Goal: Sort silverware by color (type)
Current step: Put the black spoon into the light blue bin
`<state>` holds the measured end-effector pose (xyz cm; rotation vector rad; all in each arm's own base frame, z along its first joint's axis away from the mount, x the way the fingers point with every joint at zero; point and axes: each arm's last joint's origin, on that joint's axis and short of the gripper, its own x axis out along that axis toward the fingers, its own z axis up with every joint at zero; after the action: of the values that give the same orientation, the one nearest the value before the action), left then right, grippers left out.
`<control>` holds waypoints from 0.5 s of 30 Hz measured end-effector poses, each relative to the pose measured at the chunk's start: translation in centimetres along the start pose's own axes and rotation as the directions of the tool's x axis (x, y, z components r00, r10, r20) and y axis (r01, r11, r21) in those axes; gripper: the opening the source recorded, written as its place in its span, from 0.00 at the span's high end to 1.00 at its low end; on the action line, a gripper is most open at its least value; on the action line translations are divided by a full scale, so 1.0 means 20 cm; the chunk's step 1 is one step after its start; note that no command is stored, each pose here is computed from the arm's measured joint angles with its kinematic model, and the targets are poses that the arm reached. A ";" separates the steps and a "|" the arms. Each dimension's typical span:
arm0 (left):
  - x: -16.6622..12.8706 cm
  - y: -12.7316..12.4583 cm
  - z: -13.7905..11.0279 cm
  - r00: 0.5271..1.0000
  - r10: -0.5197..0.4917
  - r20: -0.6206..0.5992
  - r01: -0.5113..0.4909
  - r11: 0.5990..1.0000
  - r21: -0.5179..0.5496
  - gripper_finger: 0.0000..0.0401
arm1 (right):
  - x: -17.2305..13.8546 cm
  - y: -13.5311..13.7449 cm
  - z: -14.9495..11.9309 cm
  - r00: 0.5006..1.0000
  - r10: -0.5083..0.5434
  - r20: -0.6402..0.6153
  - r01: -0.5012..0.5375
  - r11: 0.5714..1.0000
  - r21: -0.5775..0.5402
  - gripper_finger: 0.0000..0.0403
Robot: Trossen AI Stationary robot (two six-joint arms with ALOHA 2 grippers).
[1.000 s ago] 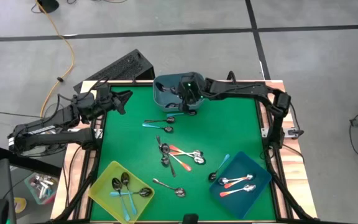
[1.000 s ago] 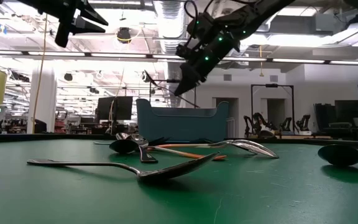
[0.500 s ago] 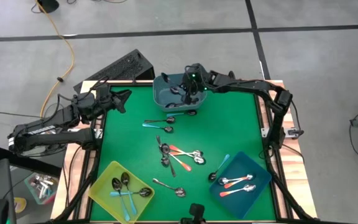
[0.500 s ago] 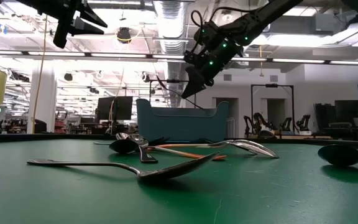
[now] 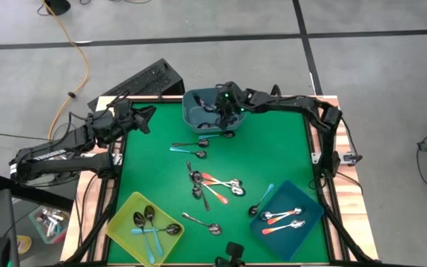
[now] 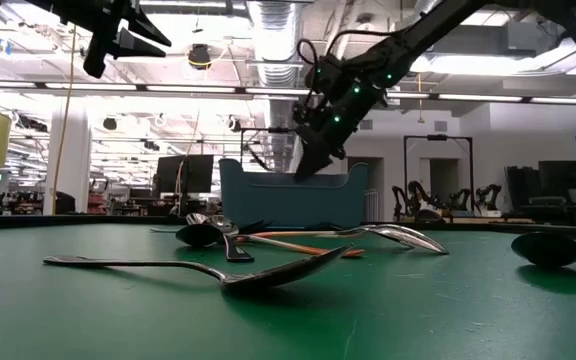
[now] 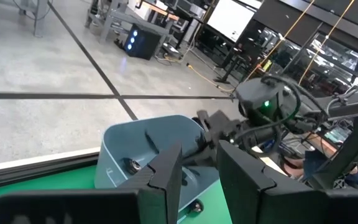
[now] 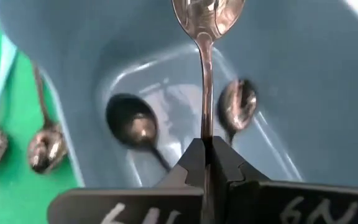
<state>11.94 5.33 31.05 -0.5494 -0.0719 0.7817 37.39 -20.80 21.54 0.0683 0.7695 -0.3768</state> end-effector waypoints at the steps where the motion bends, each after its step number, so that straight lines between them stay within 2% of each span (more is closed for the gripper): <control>1: 0.00 0.00 0.00 1.000 0.000 0.000 0.000 1.000 0.000 0.79 | 0.00 0.00 0.01 1.000 -0.003 0.022 0.003 1.000 -0.012 0.97; 5: 0.00 0.00 0.00 1.000 0.004 -0.004 -0.004 1.000 0.001 0.79 | 0.02 -0.01 0.00 1.000 -0.004 0.007 0.005 1.000 -0.020 0.97; 11: 0.00 0.00 0.00 1.000 0.005 -0.006 -0.005 1.000 0.000 0.79 | 0.05 -0.03 -0.03 1.000 -0.006 -0.020 0.007 0.998 0.058 0.97; 15: 0.00 0.01 -0.01 1.000 0.017 -0.012 -0.017 1.000 0.005 0.79 | 0.05 -0.03 -0.03 1.000 -0.006 -0.017 0.006 0.999 0.045 0.97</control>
<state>11.90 5.34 30.86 -0.5502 -0.0545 0.7948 37.47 -21.53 20.43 0.1115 0.7778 -0.3999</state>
